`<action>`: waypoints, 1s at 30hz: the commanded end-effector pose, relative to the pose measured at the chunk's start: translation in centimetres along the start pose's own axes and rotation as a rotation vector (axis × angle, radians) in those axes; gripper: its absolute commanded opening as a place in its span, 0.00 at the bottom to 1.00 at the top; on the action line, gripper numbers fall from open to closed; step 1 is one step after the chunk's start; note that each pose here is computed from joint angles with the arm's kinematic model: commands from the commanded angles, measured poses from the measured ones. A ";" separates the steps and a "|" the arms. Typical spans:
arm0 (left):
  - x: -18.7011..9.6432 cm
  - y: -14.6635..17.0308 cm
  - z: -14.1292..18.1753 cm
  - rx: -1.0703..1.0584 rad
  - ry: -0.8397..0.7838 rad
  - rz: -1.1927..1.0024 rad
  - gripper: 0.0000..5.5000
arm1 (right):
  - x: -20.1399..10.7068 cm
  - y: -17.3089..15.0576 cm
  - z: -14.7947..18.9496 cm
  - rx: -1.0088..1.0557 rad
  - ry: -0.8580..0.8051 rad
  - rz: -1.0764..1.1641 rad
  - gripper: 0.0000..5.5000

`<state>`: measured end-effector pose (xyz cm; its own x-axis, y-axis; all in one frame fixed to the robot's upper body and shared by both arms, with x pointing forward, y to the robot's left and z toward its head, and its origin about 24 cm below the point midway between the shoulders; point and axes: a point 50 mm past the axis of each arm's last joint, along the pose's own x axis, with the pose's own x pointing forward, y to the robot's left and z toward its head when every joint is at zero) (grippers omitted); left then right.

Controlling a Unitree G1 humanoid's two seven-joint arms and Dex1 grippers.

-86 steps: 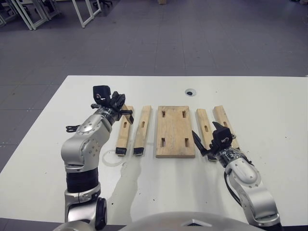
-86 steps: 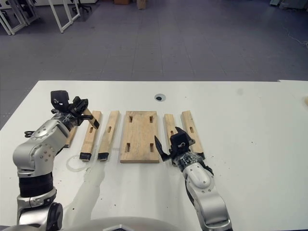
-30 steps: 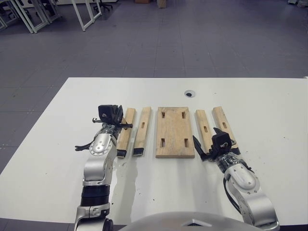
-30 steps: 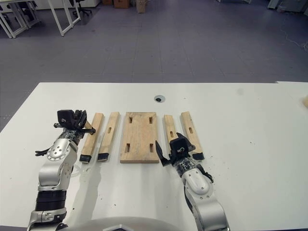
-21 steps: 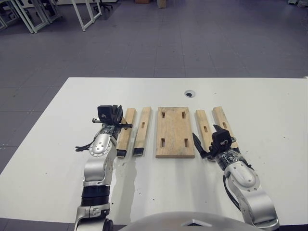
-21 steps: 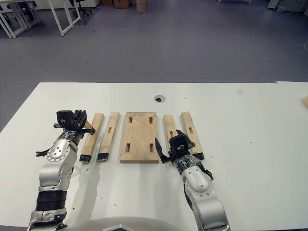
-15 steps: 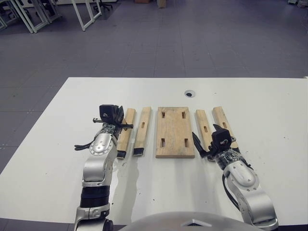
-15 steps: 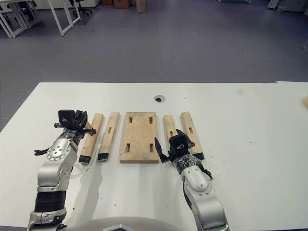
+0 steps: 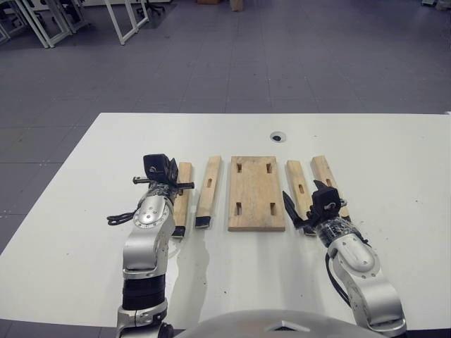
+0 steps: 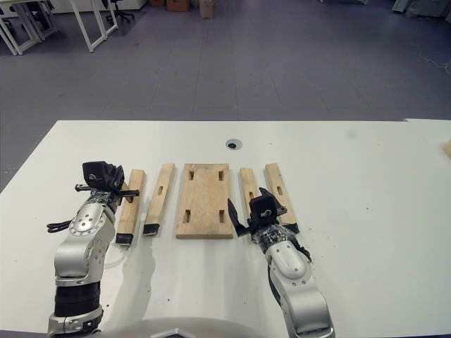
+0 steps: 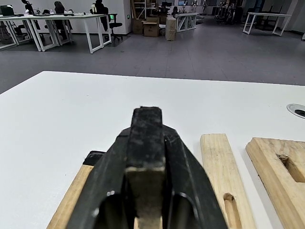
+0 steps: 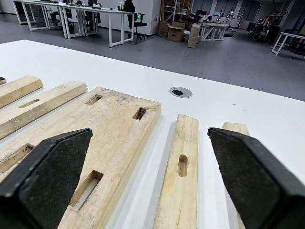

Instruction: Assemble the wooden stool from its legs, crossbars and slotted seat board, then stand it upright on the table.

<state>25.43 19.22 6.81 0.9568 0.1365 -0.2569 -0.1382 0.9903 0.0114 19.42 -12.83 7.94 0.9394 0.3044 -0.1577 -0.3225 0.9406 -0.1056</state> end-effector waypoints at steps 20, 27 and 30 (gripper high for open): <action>0.0 0.3 3.6 0.040 -0.050 0.018 0.56 | 0.4 -0.1 -0.2 0.003 0.008 -0.014 0.81; -1.3 1.5 7.5 0.074 -0.127 0.082 0.56 | 0.4 0.1 -0.3 0.007 0.009 -0.017 0.81; -1.5 1.2 10.0 0.042 -0.172 0.080 0.56 | 0.4 0.1 -0.4 0.009 0.010 -0.020 0.81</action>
<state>26.02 20.49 15.26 0.9718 0.2058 -0.1155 -0.1963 0.9765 0.0888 19.59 -12.64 7.37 0.9395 0.2940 -0.1759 -0.3133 0.9450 -0.0935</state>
